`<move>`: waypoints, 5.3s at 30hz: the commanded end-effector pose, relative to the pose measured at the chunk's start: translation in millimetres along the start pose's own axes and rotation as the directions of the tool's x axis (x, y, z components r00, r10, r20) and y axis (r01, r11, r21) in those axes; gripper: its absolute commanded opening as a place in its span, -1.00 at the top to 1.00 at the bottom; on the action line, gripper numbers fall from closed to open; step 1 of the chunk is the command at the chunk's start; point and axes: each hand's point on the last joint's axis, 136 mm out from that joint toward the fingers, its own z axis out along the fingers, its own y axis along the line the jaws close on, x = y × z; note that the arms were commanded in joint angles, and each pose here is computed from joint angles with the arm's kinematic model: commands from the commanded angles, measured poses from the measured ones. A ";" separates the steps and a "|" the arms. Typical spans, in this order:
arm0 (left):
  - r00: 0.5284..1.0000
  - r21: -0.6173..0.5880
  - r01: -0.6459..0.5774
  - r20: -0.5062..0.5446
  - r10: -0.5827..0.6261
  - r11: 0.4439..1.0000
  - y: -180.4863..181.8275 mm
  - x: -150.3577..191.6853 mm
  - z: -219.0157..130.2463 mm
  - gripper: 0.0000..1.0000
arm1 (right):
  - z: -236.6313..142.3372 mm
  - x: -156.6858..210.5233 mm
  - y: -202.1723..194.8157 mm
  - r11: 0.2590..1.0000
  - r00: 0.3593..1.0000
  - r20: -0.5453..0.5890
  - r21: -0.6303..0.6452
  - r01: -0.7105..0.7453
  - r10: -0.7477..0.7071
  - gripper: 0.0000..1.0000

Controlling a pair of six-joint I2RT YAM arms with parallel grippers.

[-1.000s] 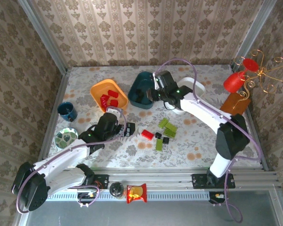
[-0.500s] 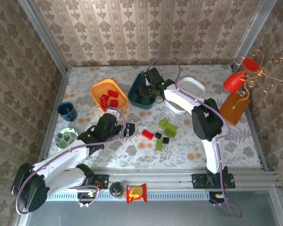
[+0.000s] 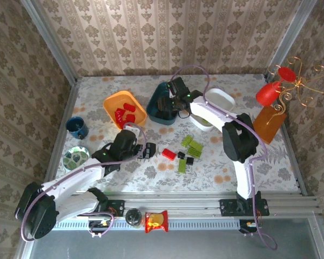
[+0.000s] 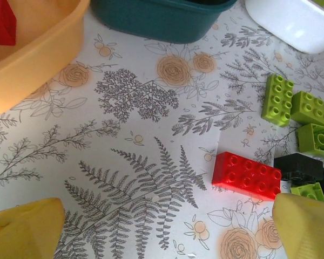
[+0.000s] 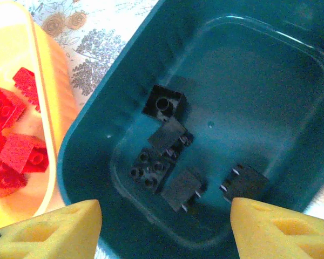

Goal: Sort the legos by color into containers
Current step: Place the lego in the container, then pick up the lego from the center of the table, then place the lego in the container, then pick up the lego from the bottom-center of the table.

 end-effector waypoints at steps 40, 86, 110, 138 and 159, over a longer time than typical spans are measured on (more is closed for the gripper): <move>0.760 0.249 -0.450 -0.397 0.515 0.857 -139.2 56.7 104.0 -0.34 | -165.0 110.1 -119.9 0.963 0.983 0.104 0.206 -0.173 0.154 -0.36; 0.958 -0.041 -0.286 -0.029 0.285 0.957 -57.5 -139.8 92.1 0.42 | -160.9 116.6 -122.0 0.960 0.975 0.099 0.183 -0.214 0.198 -0.38; 0.969 -0.074 -0.242 -0.064 0.237 0.967 -32.7 -178.8 167.4 -0.32 | -156.6 134.5 -113.8 0.964 0.972 0.042 0.131 -0.233 0.230 -0.39; 0.989 0.004 -0.094 0.117 0.092 0.996 -33.4 -60.2 -6.0 -0.99 | -112.7 267.6 -48.3 0.991 0.928 -0.347 0.068 -0.117 0.133 -0.34; 0.984 -0.008 -0.076 0.162 0.076 0.997 -23.4 -42.3 -25.4 -0.99 | -95.4 278.7 -75.8 0.951 0.925 -0.322 0.290 -0.107 0.202 0.13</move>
